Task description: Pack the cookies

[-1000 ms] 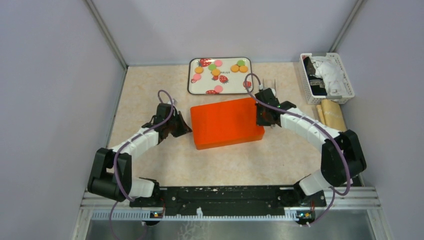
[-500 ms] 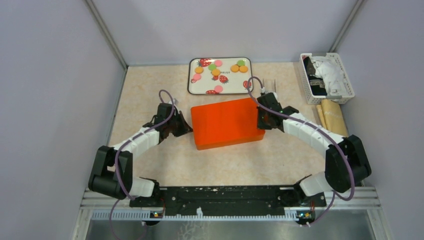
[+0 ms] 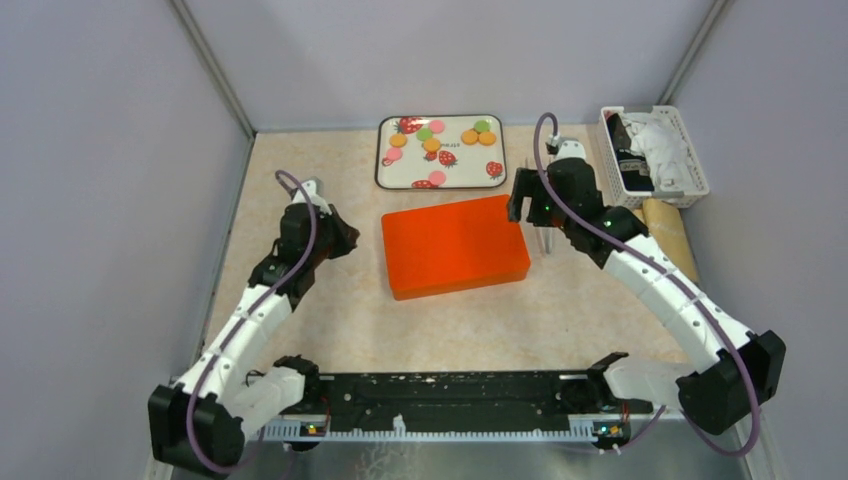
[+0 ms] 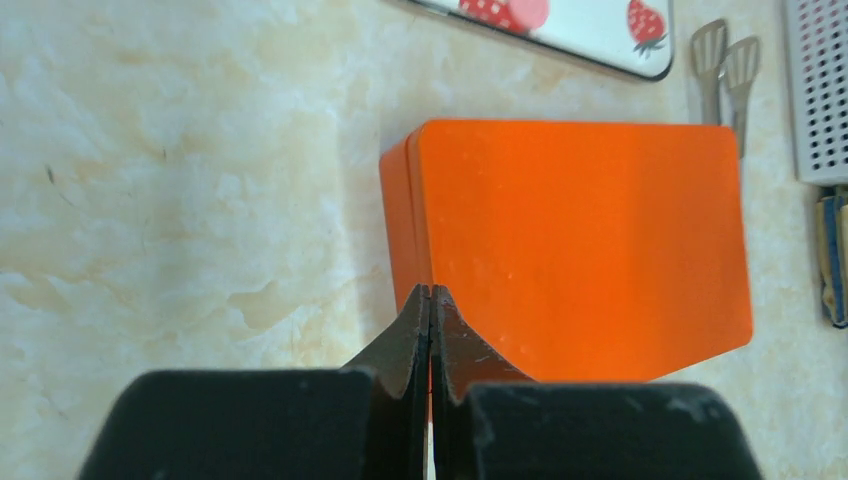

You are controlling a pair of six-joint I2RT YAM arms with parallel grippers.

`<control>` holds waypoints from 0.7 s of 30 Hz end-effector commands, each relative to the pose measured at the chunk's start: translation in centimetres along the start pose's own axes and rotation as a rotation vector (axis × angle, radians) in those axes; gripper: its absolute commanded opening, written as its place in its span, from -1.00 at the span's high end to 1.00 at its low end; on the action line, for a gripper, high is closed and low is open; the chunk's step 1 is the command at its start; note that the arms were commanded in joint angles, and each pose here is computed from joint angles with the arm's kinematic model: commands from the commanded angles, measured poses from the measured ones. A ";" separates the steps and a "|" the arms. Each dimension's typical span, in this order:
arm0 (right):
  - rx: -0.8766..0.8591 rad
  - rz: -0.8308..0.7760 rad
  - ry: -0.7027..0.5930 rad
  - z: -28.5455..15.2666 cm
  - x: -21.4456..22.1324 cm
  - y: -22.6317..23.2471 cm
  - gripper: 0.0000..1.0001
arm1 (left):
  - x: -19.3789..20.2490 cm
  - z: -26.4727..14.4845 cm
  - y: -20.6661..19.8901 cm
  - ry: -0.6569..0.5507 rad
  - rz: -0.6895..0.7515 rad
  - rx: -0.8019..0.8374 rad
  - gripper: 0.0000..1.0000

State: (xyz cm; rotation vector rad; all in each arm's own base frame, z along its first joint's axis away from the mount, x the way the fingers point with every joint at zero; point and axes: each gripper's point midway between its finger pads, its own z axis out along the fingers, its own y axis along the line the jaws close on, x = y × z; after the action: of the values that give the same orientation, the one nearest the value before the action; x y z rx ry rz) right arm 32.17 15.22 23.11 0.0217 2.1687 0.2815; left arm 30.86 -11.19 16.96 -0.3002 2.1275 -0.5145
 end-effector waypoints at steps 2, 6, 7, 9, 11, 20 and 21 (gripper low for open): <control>0.008 0.009 -0.042 -0.9 -1.4 0.1 -0.87 | -3.4 -2.7 -1.5 -0.118 0.065 0.039 1.00; 0.029 0.016 -0.014 -0.4 -0.1 -0.4 -0.97 | -6.2 -4.0 -4.3 -0.185 0.132 0.141 0.46; 0.039 0.019 -0.009 -0.3 0.3 -0.7 -0.97 | -7.0 -4.2 -4.8 -0.200 0.137 0.154 0.24; 0.058 0.021 -0.007 -0.1 0.8 -1.2 -0.97 | -8.1 -4.5 -5.8 -0.219 0.134 0.174 -0.11; 0.074 0.029 -0.010 -0.1 1.1 -1.6 -0.97 | -8.6 -4.6 -6.3 -0.219 0.117 0.185 -0.93; 0.079 0.047 -0.054 -0.7 1.1 -2.1 -0.97 | -5.9 -3.4 -4.9 -0.158 0.052 0.161 -0.97; 0.085 0.046 -0.052 -0.7 1.1 -2.2 -0.97 | -5.7 -3.2 -4.8 -0.156 0.051 0.160 -0.97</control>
State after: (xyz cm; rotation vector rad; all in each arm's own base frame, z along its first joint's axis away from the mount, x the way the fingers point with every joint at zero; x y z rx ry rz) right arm 30.65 13.21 19.94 0.0909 2.2141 0.1985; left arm 31.64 -12.02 25.64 -0.1784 1.9284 -0.5839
